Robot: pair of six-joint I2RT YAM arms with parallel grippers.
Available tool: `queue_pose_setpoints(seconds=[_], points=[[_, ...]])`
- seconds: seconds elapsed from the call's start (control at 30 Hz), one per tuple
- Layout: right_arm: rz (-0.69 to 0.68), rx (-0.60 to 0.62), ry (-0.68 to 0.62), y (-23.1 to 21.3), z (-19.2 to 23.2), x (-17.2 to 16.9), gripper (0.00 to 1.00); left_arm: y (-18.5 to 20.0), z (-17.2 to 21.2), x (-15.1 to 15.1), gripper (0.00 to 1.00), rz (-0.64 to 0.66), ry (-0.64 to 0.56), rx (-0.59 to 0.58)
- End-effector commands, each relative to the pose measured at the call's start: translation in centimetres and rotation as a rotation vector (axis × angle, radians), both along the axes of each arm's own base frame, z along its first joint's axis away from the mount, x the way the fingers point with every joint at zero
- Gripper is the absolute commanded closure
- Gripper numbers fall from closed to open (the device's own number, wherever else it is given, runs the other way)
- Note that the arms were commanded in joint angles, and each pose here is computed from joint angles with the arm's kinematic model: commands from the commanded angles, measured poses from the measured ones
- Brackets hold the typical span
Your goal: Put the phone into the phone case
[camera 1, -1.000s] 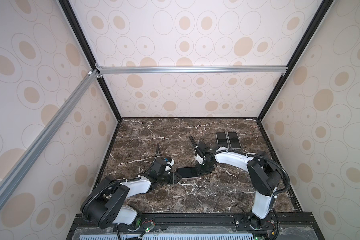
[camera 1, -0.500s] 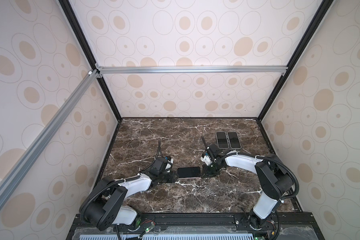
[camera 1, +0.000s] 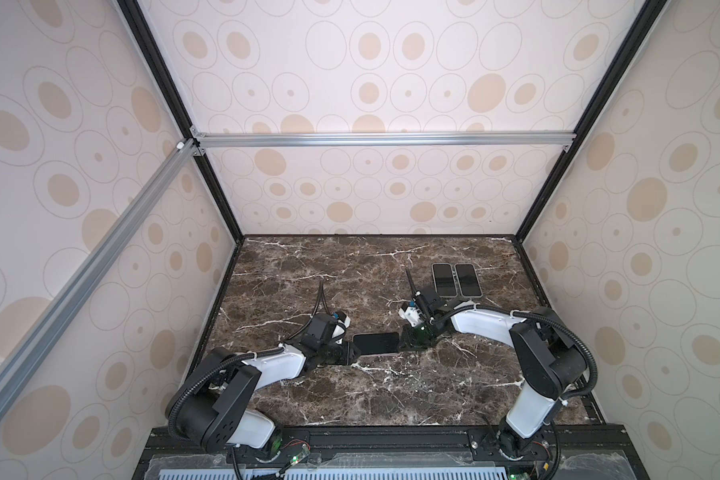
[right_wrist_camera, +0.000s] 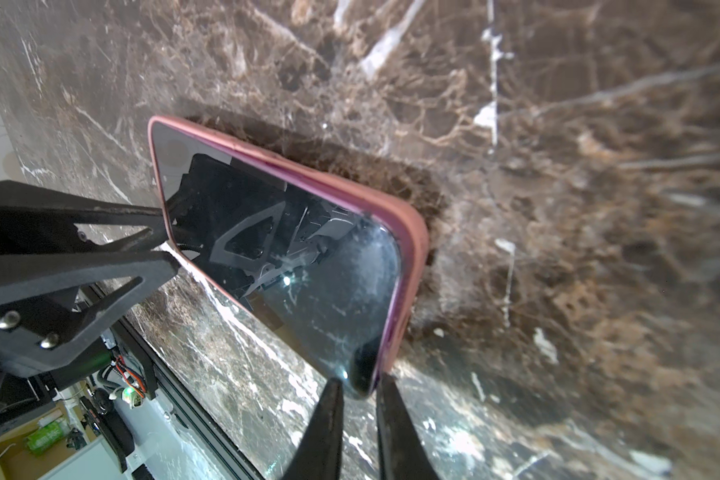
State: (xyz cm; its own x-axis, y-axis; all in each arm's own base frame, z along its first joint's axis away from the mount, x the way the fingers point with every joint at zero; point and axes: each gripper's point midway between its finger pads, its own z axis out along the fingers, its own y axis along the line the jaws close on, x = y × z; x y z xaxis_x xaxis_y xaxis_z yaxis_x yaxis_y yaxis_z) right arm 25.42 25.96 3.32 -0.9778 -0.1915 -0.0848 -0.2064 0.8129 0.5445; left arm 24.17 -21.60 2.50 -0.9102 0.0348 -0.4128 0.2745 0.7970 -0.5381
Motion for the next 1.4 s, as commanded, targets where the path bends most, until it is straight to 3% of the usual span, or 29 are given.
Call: queue_pose_setpoints(seconds=[0.0, 0.87, 1.03, 1.2, 1.37], points=[[-0.004, 0.018, 0.029, 0.2, -0.7, -0.2, 0.82, -0.5, 0.2, 0.2, 0.69, -0.01, 0.007, -0.017], [0.014, 0.013, 0.101, 2.6, -4.7, -1.1, 0.89, -1.3, -1.2, -1.5, 0.74, -0.054, 0.086, -0.079], [0.005, -0.035, 0.105, 2.7, -6.3, -1.3, 0.9, -1.0, -1.6, -2.0, 0.74, -0.059, 0.097, -0.061], [0.008, -0.157, 0.083, 2.0, -8.4, -1.4, 0.9, -0.9, -1.8, -2.2, 0.75, -0.053, 0.102, -0.067], [0.01, -0.185, 0.093, 2.4, -10.5, -1.9, 0.91, -0.8, -1.9, -2.4, 0.75, -0.05, 0.105, -0.069]])
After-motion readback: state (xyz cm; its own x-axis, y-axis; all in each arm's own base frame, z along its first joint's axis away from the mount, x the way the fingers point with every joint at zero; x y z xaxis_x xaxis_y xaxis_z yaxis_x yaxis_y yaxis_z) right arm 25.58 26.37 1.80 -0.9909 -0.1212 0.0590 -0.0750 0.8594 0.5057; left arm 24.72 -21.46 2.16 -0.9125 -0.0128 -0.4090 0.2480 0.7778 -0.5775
